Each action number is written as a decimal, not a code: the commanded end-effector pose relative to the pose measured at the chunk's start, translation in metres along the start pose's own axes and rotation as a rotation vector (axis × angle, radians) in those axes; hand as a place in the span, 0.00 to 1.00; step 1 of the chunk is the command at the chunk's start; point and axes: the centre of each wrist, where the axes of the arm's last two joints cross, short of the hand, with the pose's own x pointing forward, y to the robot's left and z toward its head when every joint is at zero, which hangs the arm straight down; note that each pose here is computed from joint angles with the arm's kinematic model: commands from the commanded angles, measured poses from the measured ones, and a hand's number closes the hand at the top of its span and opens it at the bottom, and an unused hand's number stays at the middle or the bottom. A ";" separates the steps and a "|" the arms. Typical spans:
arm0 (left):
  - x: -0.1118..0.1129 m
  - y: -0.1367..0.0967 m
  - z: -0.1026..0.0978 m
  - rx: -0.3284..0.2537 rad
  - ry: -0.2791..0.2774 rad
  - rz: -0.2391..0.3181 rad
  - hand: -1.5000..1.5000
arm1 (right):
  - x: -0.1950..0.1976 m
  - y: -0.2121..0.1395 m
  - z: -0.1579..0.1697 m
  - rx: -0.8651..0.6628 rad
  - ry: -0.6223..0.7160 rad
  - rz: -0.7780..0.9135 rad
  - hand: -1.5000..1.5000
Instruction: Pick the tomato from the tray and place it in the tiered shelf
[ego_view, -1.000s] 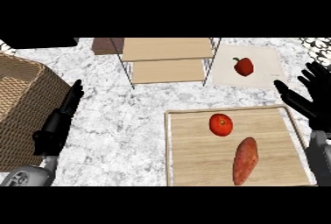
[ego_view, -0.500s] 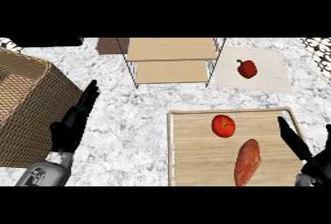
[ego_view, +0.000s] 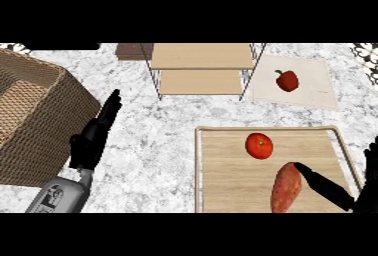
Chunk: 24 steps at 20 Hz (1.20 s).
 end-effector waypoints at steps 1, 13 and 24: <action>0.002 0.009 0.001 -0.017 0.011 -0.002 0.50 | 0.034 -0.007 0.001 0.083 0.042 0.107 0.00; 0.002 -0.007 -0.007 -0.039 -0.004 -0.009 0.50 | 0.119 -0.002 -0.007 0.328 0.224 0.615 0.00; 0.009 -0.001 0.006 -0.018 0.018 -0.006 0.50 | 0.164 0.038 0.015 0.370 0.256 0.652 0.00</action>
